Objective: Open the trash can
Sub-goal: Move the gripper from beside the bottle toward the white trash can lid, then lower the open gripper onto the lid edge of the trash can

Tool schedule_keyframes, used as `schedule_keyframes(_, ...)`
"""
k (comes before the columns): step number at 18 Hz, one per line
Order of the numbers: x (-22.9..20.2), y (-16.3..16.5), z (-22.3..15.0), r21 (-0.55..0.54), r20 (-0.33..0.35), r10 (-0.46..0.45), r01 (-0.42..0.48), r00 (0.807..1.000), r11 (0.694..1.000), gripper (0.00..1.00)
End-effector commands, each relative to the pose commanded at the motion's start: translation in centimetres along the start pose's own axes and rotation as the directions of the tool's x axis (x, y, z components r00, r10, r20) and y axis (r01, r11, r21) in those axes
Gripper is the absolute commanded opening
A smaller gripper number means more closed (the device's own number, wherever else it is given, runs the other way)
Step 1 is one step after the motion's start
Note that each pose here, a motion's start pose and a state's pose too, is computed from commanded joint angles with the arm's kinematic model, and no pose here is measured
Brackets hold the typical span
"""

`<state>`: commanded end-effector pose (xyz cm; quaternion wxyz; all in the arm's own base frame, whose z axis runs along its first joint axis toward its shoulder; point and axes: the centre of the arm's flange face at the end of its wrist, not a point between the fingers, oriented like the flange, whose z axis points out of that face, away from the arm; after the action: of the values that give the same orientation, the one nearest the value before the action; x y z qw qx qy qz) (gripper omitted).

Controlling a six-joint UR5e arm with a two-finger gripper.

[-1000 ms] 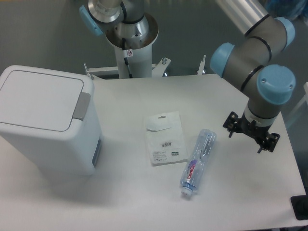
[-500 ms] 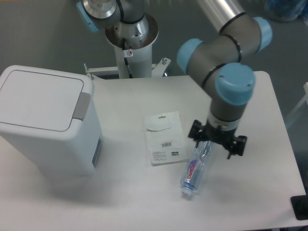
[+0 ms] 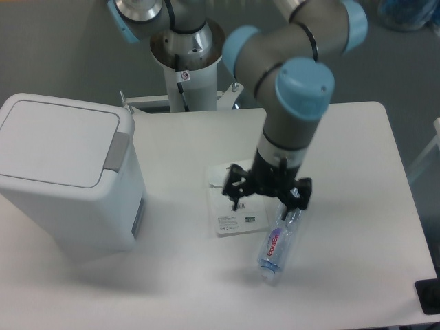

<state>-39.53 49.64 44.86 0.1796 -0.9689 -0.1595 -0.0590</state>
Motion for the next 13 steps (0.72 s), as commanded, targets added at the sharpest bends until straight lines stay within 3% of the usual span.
schedule_keyframes(5, 7.5, -0.9, -1.1, 0.034, -0.052, 0.043, -0.042, 0.998, 0.999, 1.0)
schedule_keyframes(10, 11.3, 2.5, -1.7, 0.048, -0.107, 0.058, -0.054, 0.993, 0.997, 1.0)
schedule_keyframes(13, 12.3, 3.7, -3.2, 0.065, -0.103, 0.052, -0.046, 0.993, 0.997, 1.0)
